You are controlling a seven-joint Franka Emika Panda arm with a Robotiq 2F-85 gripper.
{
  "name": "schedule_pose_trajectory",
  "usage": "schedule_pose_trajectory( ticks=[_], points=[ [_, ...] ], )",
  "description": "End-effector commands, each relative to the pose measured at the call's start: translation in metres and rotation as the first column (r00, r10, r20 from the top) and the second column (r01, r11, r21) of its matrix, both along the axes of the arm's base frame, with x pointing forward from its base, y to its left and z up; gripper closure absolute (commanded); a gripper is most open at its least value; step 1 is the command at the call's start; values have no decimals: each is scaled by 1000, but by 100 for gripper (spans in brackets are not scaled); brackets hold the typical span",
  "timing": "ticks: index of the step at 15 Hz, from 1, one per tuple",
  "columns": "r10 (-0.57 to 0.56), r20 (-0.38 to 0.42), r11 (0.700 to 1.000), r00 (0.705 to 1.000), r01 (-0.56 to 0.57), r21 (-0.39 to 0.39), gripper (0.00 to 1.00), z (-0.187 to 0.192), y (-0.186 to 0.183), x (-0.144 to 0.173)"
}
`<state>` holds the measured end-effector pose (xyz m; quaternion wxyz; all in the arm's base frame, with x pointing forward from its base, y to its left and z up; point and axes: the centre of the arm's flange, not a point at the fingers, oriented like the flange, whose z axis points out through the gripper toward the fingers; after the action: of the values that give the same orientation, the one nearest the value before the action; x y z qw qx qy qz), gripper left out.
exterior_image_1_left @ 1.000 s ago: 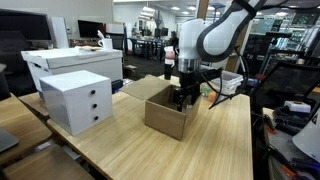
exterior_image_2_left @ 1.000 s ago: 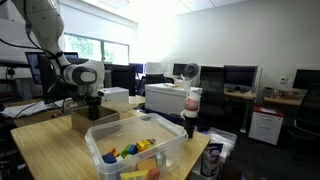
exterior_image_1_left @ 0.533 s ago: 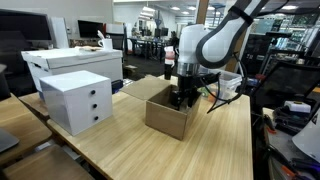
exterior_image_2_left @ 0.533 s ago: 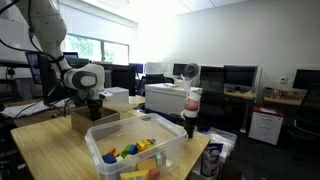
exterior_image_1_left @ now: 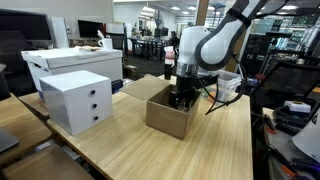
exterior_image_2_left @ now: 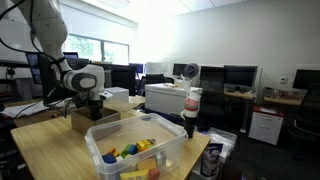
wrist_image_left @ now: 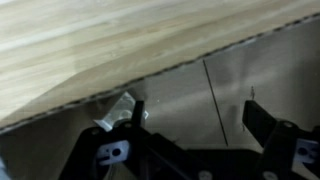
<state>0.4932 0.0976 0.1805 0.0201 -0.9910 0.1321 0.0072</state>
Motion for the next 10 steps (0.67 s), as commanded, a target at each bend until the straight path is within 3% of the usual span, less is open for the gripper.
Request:
schedule_pose_trajectory(
  ticks=[1,6,10],
  points=[
    [63,47,994,997,-67,85,0,-10,19,3],
    [140,115,971,983,-159,178,0,-1,61,8],
    [182,94,976,979,-191,101,0,10,64,8]
  ],
)
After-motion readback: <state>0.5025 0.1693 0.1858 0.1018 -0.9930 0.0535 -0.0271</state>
